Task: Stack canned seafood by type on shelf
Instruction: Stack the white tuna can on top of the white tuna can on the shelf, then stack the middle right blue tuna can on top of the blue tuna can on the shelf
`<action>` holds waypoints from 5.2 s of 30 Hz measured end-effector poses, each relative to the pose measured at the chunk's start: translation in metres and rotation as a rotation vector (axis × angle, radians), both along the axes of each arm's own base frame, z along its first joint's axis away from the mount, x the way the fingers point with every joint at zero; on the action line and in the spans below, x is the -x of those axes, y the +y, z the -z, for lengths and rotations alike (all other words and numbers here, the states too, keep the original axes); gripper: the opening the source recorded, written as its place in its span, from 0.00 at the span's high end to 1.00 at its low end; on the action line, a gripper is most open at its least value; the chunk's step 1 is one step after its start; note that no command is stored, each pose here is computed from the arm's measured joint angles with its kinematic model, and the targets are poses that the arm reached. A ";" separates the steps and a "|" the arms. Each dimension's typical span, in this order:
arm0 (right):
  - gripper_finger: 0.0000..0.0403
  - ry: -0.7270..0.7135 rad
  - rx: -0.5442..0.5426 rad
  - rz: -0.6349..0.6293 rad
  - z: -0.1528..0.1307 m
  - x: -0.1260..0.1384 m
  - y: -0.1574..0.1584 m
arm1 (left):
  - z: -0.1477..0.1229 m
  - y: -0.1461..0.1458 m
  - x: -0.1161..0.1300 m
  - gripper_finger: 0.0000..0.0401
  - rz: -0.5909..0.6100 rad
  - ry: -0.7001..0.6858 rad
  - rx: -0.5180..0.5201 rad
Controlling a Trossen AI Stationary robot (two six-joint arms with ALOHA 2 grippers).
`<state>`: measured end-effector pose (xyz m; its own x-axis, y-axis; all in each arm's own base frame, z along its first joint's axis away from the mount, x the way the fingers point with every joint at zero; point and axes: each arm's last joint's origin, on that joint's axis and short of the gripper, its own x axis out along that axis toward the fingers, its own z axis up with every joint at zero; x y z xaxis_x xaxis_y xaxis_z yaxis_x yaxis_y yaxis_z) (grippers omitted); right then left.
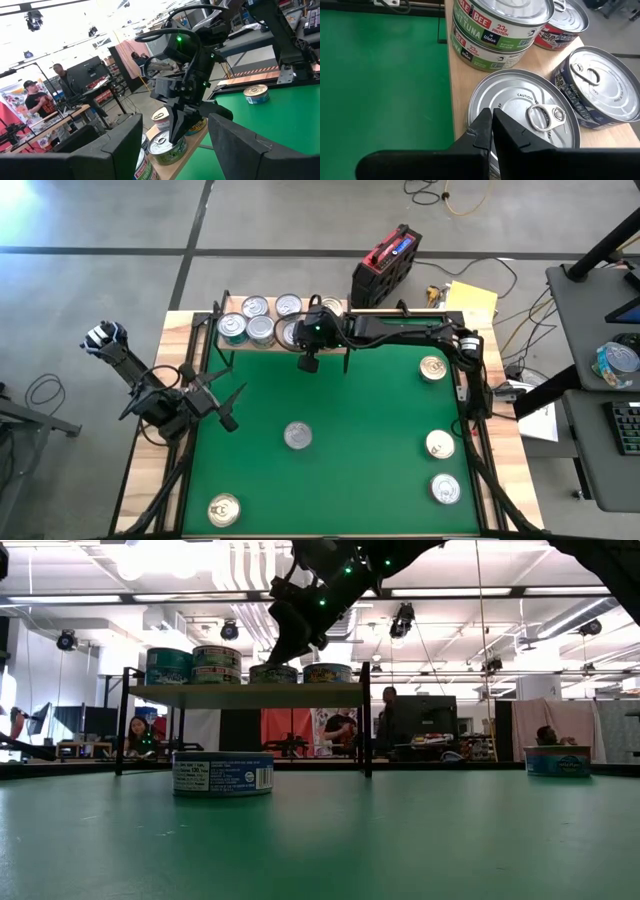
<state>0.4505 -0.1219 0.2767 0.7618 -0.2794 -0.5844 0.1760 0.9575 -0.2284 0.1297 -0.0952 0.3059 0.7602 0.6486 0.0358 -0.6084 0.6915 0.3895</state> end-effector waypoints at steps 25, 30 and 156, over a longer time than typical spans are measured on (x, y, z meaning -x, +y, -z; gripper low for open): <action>0.98 -0.036 0.118 -0.087 -0.047 0.017 0.041 | 0.001 -0.001 -0.001 0.48 0.003 -0.043 0.050; 0.98 -0.004 0.077 -0.142 -0.054 0.028 0.076 | 0.008 -0.009 -0.009 0.48 0.037 -0.067 0.057; 0.98 0.454 -0.838 0.740 0.102 0.291 0.243 | -0.093 -0.021 -0.092 0.79 0.091 0.715 0.066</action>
